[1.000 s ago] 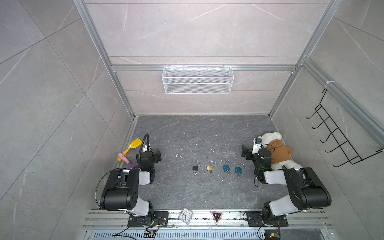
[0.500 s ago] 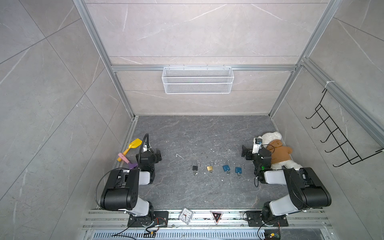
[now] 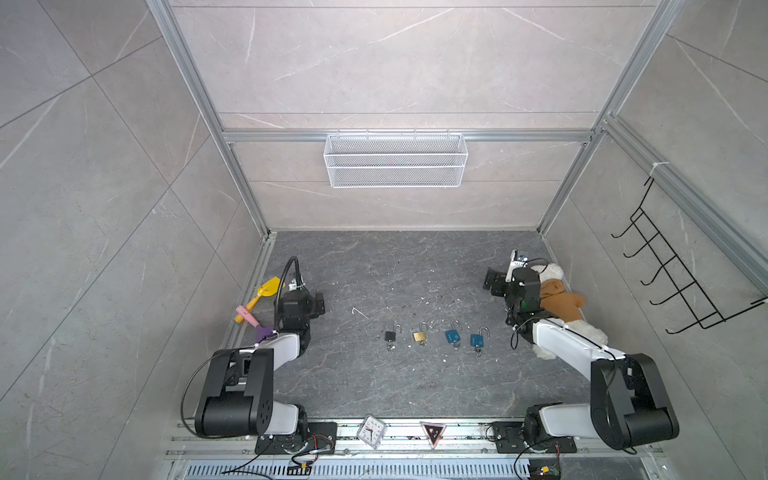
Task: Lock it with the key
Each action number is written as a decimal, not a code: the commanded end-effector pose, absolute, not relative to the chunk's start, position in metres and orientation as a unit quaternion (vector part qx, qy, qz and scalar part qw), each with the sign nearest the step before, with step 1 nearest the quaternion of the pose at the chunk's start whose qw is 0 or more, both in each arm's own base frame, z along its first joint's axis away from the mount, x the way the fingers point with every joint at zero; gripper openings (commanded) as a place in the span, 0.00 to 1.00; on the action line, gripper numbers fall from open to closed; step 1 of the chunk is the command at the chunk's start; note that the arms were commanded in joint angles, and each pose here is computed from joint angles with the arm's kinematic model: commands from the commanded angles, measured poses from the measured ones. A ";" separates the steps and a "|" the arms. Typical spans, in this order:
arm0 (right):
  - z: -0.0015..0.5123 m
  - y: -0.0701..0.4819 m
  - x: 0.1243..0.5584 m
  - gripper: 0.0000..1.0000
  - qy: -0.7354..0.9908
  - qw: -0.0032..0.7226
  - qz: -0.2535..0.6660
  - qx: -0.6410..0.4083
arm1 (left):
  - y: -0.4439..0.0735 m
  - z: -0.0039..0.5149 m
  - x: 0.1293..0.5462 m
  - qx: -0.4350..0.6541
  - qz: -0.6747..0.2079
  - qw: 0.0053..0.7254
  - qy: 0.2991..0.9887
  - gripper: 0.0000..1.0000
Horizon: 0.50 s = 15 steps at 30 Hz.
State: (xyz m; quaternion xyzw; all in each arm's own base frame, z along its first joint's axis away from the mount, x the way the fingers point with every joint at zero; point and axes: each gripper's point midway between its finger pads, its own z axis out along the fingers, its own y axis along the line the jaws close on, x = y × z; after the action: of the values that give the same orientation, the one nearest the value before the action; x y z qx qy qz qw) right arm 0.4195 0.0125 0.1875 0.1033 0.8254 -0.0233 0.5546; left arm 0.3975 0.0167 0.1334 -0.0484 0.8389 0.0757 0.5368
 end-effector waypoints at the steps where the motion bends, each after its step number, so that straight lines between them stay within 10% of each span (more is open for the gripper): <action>1: 0.150 0.015 0.378 1.00 0.890 0.426 -0.003 0.163 | 0.001 0.153 0.391 -0.057 0.029 0.535 0.842 1.00; 15: 0.120 0.073 0.281 0.85 0.948 0.287 0.051 0.127 | -0.140 0.159 0.338 -0.031 -0.216 0.407 0.887 1.00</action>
State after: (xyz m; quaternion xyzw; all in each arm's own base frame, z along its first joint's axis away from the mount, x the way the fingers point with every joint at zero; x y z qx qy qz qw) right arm 0.3091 0.0758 0.1425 0.1120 0.9310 0.0651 0.3413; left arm 0.3561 -0.1036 0.1505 -0.0545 0.8810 -0.1650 0.4401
